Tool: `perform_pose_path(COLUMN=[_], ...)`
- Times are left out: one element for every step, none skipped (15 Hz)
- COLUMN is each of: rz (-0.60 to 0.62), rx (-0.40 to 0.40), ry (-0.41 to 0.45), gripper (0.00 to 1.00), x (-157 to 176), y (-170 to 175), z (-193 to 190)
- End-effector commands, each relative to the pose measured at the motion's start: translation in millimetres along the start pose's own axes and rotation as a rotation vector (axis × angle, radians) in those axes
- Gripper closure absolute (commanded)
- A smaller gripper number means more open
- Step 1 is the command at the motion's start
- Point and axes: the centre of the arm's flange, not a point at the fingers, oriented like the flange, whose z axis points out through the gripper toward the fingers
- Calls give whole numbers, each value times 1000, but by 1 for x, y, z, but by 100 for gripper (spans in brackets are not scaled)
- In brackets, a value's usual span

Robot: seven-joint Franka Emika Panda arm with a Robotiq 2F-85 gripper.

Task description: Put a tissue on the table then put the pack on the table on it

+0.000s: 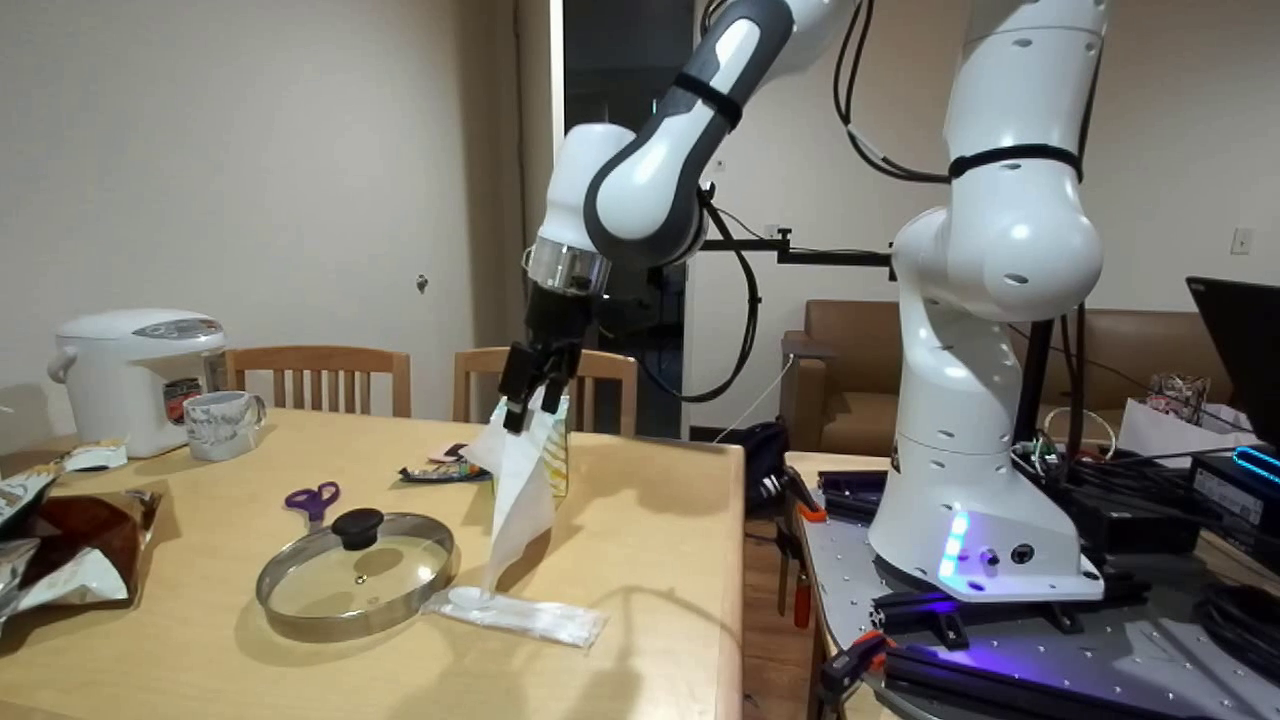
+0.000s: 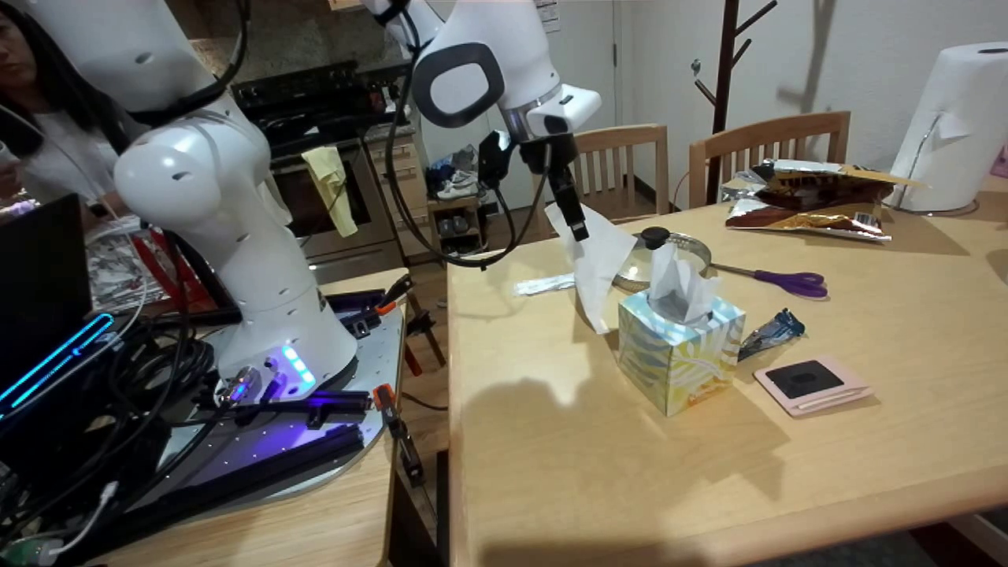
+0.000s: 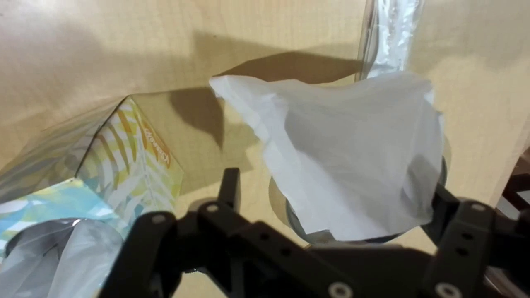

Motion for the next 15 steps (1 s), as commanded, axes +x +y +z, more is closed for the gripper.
perform_pose_path(rz=[10,15,18,16,17,14,8,2,-3,-4,-6,-9,-8,-11,-13], rx=[52,66,71,82,88,91,87,82,77,73,66,64,64,66,64], ry=[-2,-12,-22,-28,-37,-42,-49,-53,-59,-67,-74,-81,-84,-88,-86], gripper=[0,0,0,0,0,0,0,0,0,0,0,0,0,0,0], x=[-4,-5,-7,-9,-12,-14,-16,-16,-17,-18,-18,-19,-19,-18,-17], y=[9,11,13,15,17,19,21,22,23,25,25,26,26,26,26], z=[9,11,15,17,20,22,24,25,25,26,26,27,27,27,26])
